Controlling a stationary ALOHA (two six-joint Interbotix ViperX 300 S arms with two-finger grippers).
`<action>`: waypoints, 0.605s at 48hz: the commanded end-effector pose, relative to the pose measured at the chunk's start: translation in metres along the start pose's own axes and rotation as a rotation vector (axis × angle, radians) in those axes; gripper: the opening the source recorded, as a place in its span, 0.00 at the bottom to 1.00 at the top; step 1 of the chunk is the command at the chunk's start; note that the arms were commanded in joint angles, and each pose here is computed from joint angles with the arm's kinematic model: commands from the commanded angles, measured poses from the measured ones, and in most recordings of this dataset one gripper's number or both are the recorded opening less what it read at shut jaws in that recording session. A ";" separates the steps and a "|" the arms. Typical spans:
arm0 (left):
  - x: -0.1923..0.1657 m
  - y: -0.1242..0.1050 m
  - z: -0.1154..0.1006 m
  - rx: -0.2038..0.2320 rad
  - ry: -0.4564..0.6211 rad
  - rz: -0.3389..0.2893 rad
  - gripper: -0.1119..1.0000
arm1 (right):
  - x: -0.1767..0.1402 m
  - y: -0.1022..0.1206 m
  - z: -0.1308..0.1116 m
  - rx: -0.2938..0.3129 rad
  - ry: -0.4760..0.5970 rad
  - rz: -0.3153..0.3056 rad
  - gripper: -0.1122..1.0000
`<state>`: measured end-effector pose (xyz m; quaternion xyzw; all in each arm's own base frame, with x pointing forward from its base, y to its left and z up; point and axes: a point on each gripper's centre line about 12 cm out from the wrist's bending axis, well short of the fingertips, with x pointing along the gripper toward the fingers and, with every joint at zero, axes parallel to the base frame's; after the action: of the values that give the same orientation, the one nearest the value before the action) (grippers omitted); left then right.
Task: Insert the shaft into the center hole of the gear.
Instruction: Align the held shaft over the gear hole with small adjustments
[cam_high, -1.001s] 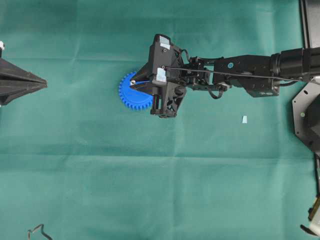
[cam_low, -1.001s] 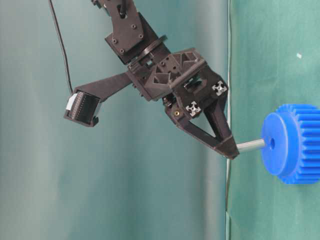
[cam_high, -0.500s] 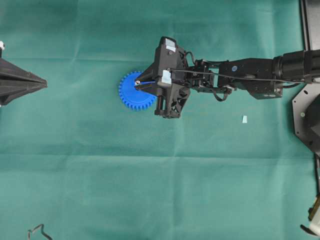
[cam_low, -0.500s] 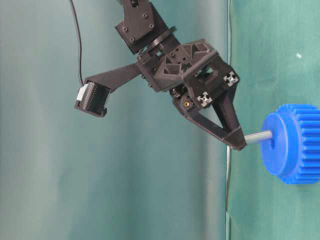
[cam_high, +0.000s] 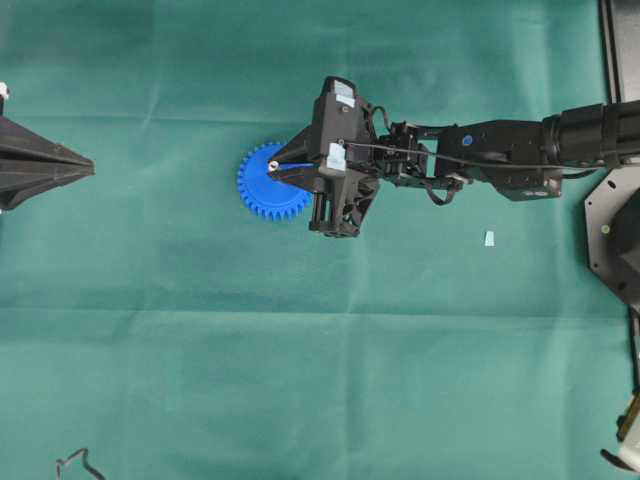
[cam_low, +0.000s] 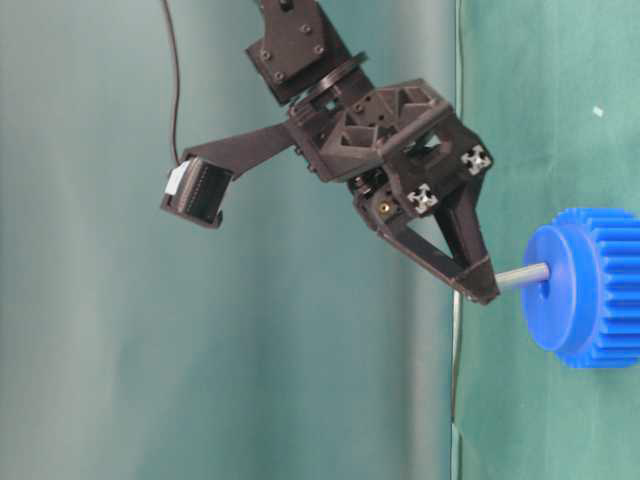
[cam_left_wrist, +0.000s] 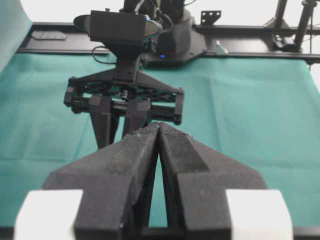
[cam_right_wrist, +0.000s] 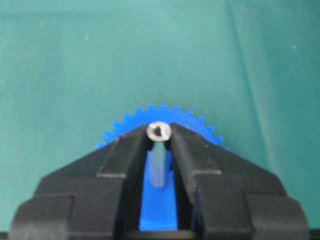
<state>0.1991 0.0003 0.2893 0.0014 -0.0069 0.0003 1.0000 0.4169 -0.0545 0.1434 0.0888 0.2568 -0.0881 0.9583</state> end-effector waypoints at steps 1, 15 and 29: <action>0.002 0.000 0.010 0.003 -0.026 0.001 0.12 | -0.001 0.001 0.006 0.001 -0.038 0.004 0.25; 0.002 0.000 0.010 0.003 -0.026 -0.001 0.12 | -0.001 0.002 0.014 -0.004 -0.076 0.009 0.25; 0.002 0.000 0.012 0.003 -0.032 0.001 0.12 | 0.000 0.002 0.017 -0.010 -0.093 0.011 0.25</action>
<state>0.1991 0.0003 0.2893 0.0022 -0.0069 0.0001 1.0000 0.4194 -0.0559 0.1446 0.0837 0.2349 -0.0880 0.9644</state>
